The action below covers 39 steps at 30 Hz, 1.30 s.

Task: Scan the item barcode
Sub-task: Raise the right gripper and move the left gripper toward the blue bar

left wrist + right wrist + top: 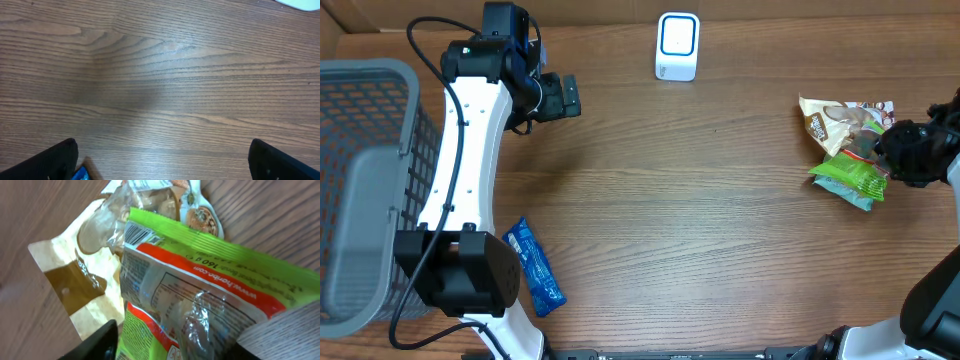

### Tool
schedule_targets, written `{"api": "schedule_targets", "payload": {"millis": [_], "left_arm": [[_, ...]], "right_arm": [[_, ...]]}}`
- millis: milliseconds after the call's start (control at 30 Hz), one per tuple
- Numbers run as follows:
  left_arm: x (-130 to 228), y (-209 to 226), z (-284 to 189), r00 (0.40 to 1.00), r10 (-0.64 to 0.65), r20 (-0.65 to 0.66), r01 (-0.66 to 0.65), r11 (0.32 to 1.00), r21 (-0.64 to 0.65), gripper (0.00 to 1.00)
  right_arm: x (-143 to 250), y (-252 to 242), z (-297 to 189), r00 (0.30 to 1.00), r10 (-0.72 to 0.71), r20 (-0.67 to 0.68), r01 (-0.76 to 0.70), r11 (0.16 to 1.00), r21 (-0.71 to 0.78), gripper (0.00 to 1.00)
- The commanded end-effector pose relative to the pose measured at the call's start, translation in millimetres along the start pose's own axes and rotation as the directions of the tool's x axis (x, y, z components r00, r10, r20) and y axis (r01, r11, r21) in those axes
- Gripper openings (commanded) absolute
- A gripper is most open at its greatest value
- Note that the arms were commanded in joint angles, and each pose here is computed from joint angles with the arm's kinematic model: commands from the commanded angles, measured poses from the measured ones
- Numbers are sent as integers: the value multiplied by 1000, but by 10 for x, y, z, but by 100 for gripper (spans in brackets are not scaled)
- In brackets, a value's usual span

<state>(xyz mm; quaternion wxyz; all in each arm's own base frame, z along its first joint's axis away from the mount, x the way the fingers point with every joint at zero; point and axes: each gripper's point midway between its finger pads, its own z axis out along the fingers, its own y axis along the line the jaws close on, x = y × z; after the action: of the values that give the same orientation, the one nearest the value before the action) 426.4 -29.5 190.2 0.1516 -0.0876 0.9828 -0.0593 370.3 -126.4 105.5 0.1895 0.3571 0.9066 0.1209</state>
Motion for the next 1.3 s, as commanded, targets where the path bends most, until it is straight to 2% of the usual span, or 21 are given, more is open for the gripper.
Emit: {"api": "schedule_targets", "payload": {"millis": [0,100,233,333,467,633,933,1100,1267], "left_arm": [[-28,-29,-19,1000,25,9,-25,1000,9,100],[-28,-29,-19,1000,25,9,-25,1000,9,100],[-28,-29,-19,1000,25,9,-25,1000,9,100],[-28,-29,-19,1000,25,9,-25,1000,9,100],[-28,-29,-19,1000,25,9,-25,1000,9,100],[-28,-29,-19,1000,25,9,-25,1000,9,100],[-28,-29,-19,1000,25,9,-25,1000,9,100],[-27,-30,-19,1000,24,9,-24,1000,11,100],[26,-145,-37,1000,-7,-19,8,997,78,100]], "right_arm": [[-184,198,-307,997,-29,77,32,999,-32,57],[-263,368,-570,992,-66,106,71,996,-45,62],[-297,625,-969,985,-113,131,122,991,-63,74],[-263,785,-1190,982,-140,130,150,986,-73,78],[-76,965,-1237,978,-192,80,199,974,-103,77],[409,1398,-1031,940,-339,-25,327,923,-202,77],[1608,2068,-442,774,-618,-136,552,765,-331,78],[2248,2415,-324,669,-735,-108,629,638,-445,79],[2835,2704,-344,562,-826,-45,691,498,-524,79]]}}
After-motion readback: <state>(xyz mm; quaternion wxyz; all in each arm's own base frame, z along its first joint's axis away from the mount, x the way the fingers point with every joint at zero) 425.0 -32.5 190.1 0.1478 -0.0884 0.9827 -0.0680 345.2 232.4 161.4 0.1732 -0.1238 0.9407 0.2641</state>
